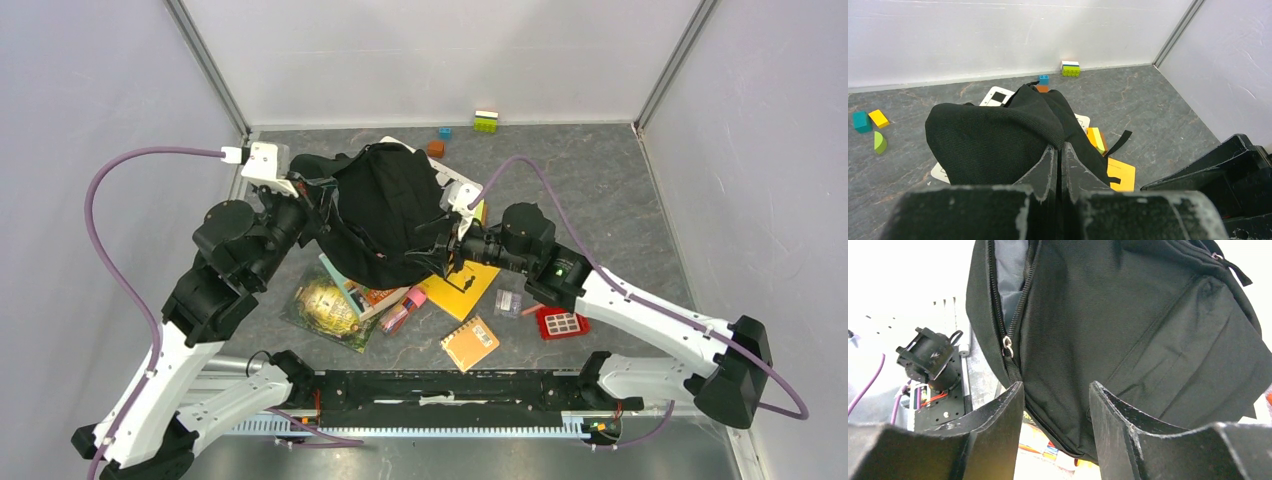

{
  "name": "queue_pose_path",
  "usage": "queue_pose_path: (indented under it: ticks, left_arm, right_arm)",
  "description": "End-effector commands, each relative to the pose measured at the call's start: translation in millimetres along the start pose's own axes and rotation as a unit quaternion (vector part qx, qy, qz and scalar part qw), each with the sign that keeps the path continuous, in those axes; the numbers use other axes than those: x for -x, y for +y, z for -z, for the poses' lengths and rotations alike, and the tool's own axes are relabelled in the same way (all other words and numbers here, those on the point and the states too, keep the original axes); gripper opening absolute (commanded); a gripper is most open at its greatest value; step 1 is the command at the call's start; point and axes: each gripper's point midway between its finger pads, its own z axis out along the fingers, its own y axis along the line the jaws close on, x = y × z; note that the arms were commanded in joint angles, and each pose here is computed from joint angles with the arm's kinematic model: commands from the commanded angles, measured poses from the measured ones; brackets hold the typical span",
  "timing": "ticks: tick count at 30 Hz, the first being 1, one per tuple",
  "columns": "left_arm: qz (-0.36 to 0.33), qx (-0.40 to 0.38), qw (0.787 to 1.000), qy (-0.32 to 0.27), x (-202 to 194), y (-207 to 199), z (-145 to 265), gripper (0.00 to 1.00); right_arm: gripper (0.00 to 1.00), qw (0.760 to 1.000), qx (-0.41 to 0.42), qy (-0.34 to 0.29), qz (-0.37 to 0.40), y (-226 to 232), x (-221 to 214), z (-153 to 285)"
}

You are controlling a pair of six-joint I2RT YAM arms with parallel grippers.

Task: Pack the student bag
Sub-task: Unzip the student bag at the center of the board.

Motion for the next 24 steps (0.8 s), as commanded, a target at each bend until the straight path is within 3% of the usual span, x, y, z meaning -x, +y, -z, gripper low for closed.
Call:
queue_pose_path:
  ticks: [1, 8, 24]
  left_arm:
    - [-0.003, -0.024, 0.999, -0.042, 22.8, -7.8, 5.1, 0.02]
    - [-0.008, -0.027, 0.999, -0.041, 22.9, -8.1, 6.6, 0.02]
    - [-0.016, -0.04, 0.998, -0.038, 24.1, -12.1, 8.7, 0.02]
  right_arm:
    - [0.55, 0.997, 0.07, -0.02, 0.014, 15.5, 20.8, 1.4]
    - [0.51, 0.981, 0.195, -0.008, -0.013, 50.0, 18.1, -7.6]
    - [0.52, 0.978, 0.206, 0.029, -0.02, 37.3, -9.2, -14.4]
